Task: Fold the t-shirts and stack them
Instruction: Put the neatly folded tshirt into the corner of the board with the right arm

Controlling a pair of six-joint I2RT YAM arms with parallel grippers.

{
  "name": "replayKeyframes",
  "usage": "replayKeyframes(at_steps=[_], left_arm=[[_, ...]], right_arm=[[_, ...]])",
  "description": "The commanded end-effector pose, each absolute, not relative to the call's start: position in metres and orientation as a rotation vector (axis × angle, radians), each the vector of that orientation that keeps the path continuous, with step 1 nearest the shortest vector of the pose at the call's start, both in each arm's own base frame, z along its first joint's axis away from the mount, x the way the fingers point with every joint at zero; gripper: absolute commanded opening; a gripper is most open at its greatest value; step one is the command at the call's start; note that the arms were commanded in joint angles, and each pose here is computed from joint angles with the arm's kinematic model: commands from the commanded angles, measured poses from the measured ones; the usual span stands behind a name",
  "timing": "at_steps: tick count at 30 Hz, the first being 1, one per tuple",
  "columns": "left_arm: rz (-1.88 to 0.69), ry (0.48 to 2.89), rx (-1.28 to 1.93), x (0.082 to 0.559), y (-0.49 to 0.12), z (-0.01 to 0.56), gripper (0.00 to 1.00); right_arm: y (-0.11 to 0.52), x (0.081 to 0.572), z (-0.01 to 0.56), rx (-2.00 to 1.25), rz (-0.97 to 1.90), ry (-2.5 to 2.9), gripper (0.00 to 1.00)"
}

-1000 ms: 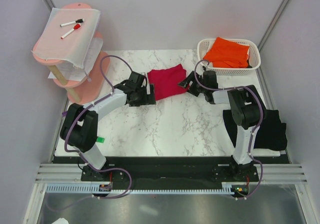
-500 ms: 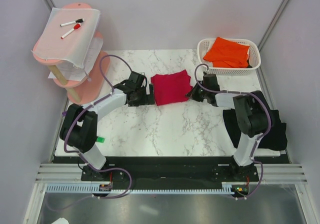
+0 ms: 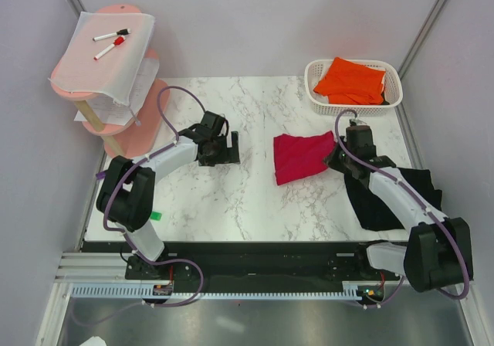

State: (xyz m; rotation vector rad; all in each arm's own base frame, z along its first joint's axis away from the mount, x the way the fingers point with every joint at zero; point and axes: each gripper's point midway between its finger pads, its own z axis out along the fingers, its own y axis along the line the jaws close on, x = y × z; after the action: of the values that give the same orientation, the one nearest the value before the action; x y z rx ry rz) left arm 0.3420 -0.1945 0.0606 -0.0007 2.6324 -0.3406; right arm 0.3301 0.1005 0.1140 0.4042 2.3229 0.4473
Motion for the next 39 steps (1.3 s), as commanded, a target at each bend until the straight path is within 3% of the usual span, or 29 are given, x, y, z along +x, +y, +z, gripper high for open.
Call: replayKeyframes(at_steps=[1, 18, 20, 21, 26, 28, 32, 39], left_arm=[[-0.383, 2.591, 0.057, 0.351, -0.205, 0.074, 0.99], [-0.391, 2.582, 0.063, 0.347, -0.206, 0.076, 0.99], [-0.395, 2.582, 0.064, 0.347, -0.207, 0.077, 0.99], [-0.406, 2.584, 0.066, 0.346, -0.208, 0.077, 0.99], [-0.606, 2.517, 0.191, 0.340, -0.255, 0.097, 0.99], [-0.649, 2.492, 0.244, 0.337, -0.277, 0.103, 0.99], [-0.795, 2.414, 0.417, 0.323, -0.350, 0.130, 0.99], [-0.965, 2.385, 0.563, 0.306, -0.436, 0.125, 0.99]], right_arm=[[0.058, 0.282, 0.080, 0.564, 0.274, 2.445, 0.00], [0.073, 0.242, 0.025, 0.585, 0.411, 2.629, 0.02], [0.077, 0.239, 0.026, 0.569, 0.441, 2.637, 0.12], [0.078, 0.240, 0.030, 0.559, 0.457, 2.626, 0.35], [0.076, 0.245, 0.056, 0.524, 0.455, 2.542, 0.85], [0.073, 0.248, 0.074, 0.511, 0.444, 2.484, 0.98], [0.052, 0.262, 0.118, 0.501, 0.325, 2.350, 0.98], [0.004, 0.266, 0.116, 0.612, -0.014, 2.322, 0.98]])
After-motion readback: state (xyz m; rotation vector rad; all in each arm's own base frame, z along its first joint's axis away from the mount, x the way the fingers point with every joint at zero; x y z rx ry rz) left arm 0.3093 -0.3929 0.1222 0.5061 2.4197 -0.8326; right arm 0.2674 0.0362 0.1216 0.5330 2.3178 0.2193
